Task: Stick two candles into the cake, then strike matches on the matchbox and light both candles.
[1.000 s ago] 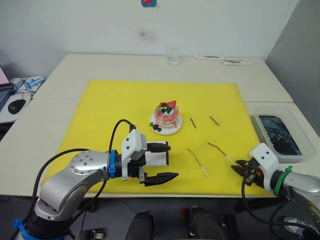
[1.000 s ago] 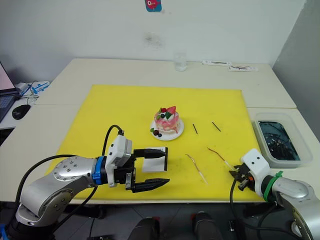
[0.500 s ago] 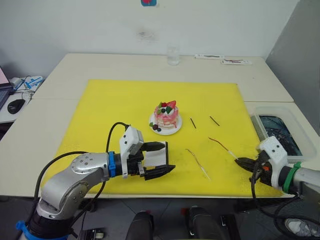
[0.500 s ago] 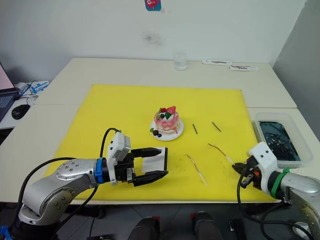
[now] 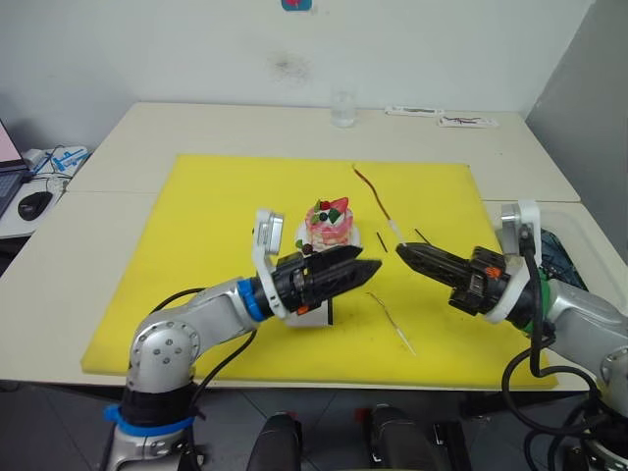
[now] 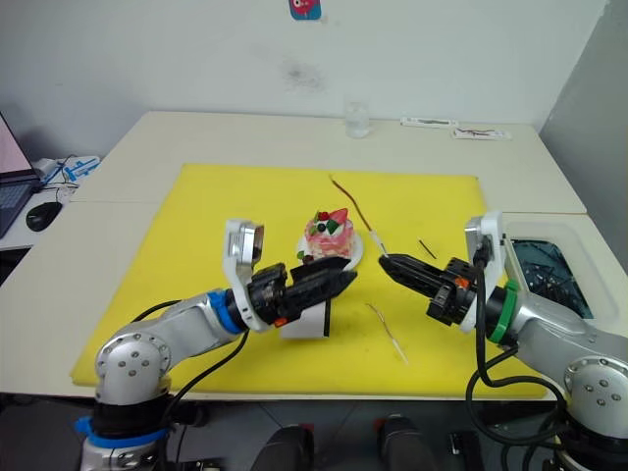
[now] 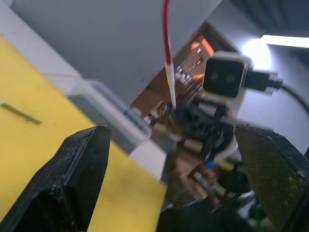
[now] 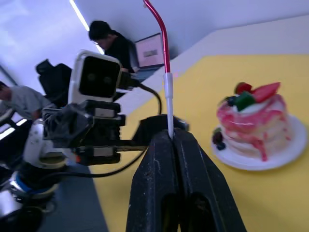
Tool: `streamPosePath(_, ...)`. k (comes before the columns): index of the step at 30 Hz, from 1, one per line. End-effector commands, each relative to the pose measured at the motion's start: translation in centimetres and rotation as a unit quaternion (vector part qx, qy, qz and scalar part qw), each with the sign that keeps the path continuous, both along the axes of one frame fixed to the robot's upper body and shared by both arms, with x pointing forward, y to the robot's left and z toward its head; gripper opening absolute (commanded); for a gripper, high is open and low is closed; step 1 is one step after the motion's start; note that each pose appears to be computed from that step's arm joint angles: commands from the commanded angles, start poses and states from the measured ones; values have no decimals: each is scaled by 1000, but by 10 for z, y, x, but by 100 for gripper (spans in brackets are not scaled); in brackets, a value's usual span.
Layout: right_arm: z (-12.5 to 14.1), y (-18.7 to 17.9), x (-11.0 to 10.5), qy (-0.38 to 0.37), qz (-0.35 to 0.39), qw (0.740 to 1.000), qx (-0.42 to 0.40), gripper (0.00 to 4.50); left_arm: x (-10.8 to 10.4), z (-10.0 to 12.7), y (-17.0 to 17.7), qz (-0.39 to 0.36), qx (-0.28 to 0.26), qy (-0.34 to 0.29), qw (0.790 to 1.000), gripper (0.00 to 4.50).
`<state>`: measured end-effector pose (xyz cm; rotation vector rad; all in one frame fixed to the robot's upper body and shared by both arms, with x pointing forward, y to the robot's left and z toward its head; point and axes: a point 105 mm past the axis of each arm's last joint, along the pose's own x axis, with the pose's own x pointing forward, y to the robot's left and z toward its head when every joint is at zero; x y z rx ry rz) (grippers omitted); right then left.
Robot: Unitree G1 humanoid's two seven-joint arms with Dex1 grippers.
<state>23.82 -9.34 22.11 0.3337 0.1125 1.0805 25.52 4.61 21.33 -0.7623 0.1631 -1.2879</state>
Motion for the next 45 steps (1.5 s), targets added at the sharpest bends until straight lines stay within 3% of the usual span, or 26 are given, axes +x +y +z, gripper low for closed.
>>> streamPosePath(1, 12, 9, -7, -5, 31, 999, 22, 4, -3, 21, -1, -9, -55, 4, 998, 450)
streamPosePath(8, 16, 19, -13, 6, 58, 998, 32, 4, -8, 35, 1, -24, -103, 23, 994, 450)
streamPosePath(29, 17, 15, -13, 25, 50, 997, 47, 4, -12, 30, 4, -38, -132, 64, 988, 450)
streamPosePath(33, 18, 16, -14, 26, 53, 997, 46, 0, -12, 31, 1, -45, -136, 66, 988, 370)
streamPosePath(43, 19, 19, -15, 28, 56, 997, 47, 0, -15, 29, -3, -57, -135, 68, 987, 47)
streamPosePath(45, 20, 19, -17, 32, 62, 996, 50, 0, -15, 29, -3, -58, -134, 67, 987, 2)
